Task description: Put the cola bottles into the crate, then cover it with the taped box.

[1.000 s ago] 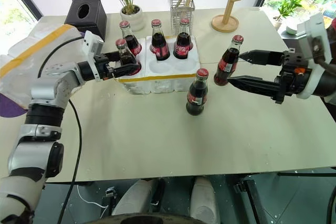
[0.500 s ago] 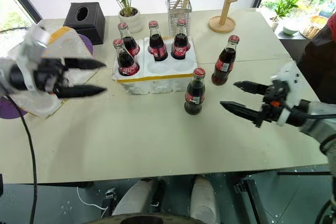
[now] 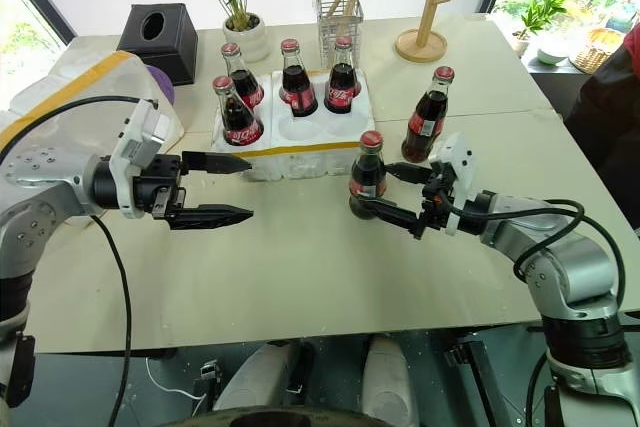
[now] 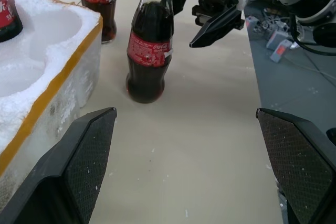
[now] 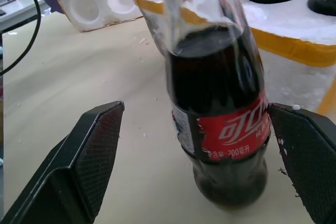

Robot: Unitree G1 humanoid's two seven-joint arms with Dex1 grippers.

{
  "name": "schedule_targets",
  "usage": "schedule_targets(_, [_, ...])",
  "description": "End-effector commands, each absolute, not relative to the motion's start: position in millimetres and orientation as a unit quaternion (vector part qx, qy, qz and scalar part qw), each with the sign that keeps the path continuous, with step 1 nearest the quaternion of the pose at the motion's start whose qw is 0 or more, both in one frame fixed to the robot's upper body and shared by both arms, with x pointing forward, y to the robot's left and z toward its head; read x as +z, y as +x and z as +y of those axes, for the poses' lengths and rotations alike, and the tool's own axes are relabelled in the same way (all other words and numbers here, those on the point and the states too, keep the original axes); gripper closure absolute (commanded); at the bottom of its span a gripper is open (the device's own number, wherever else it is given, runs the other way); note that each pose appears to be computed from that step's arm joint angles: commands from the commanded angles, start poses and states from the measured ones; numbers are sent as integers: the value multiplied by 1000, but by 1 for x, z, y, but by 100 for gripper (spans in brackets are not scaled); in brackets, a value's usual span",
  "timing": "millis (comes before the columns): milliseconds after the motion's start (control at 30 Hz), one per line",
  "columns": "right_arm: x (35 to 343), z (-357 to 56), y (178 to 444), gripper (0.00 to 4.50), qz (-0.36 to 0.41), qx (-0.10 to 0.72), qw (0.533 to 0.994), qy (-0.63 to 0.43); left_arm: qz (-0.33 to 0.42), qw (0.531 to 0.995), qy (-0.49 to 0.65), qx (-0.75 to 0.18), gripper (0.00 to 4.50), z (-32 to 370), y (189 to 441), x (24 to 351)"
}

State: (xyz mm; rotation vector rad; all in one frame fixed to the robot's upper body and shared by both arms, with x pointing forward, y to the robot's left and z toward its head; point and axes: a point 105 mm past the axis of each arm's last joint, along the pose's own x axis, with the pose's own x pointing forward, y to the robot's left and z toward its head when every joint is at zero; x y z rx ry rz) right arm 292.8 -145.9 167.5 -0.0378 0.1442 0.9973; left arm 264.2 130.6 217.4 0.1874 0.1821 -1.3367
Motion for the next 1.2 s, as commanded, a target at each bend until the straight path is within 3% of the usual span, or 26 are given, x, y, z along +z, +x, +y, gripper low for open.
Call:
schedule_targets(33, [167,-134,304,0,55,477,877,-33,62,772,103,-624,6,125,262,226])
schedule_targets(233, [155,-121,320,0,59,476,877,-39,58,771,108,-624,6,124,262,230])
schedule_targets(400, [174,-115,314,166,30,502,864,-25,57,777,108,-618,0,126,264,231])
schedule_targets(633, [252,-113,286,165,-42,573,819,-8,46,793,96,-599,0,132,268,236])
schedule_targets(833, [320,-97,310,165,-112,552,826,4,41,807,92,-582,0,140,266,239])
schedule_targets(1000, [332,-63,332,165,-125,549,827,-6,30,831,90,-549,0,153,263,244])
schedule_targets(1200, [318,-27,363,165,-112,542,833,-20,15,857,89,-508,0,166,260,251])
